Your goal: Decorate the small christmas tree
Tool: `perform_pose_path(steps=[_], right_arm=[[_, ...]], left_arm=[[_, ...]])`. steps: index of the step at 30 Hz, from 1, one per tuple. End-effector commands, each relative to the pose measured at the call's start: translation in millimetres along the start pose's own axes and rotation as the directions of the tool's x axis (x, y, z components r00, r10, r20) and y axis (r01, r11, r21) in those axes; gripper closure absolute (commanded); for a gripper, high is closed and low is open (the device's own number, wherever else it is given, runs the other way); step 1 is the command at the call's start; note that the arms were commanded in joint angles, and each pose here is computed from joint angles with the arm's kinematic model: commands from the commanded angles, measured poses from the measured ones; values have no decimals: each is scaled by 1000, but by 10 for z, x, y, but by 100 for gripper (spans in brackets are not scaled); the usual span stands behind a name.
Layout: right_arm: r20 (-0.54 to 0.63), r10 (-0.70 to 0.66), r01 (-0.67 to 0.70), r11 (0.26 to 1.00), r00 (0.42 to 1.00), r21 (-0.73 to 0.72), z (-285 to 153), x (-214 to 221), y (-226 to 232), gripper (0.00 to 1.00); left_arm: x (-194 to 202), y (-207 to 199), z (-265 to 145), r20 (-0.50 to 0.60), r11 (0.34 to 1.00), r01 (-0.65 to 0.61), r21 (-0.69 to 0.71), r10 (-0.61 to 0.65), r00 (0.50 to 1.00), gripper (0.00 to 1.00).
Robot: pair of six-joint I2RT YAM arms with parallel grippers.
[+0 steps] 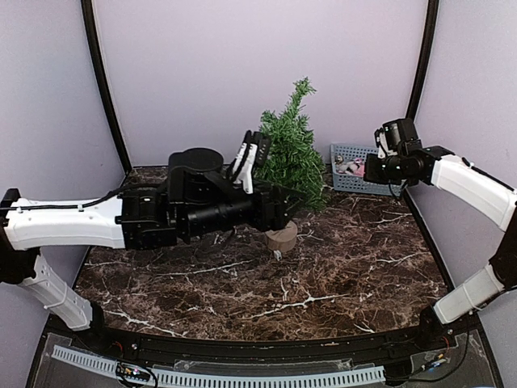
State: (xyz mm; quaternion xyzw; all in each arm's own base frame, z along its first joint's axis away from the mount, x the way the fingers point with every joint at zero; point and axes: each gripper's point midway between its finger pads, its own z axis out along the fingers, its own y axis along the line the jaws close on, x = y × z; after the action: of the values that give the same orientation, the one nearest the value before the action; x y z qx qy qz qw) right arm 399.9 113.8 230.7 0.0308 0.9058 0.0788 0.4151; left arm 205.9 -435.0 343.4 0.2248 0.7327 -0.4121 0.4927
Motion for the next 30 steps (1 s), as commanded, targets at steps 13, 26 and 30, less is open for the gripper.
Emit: perform_pose_path(steps=[13,26,30], right_arm=[[32,10,-5,988,999,-155,-176,52,223,100],[53,25,-15,982,998,-187,-262,24,260,100],[59,33,-21,982,998,-190,-272,16,260,100]], left_arm=[[302,30,924,-50,985,7,-170,-16,999,41],[502,223,1095,-111,958,-41,-283,9,994,50],[527,234,1113,-108,959,-51,-280,21,994,68]])
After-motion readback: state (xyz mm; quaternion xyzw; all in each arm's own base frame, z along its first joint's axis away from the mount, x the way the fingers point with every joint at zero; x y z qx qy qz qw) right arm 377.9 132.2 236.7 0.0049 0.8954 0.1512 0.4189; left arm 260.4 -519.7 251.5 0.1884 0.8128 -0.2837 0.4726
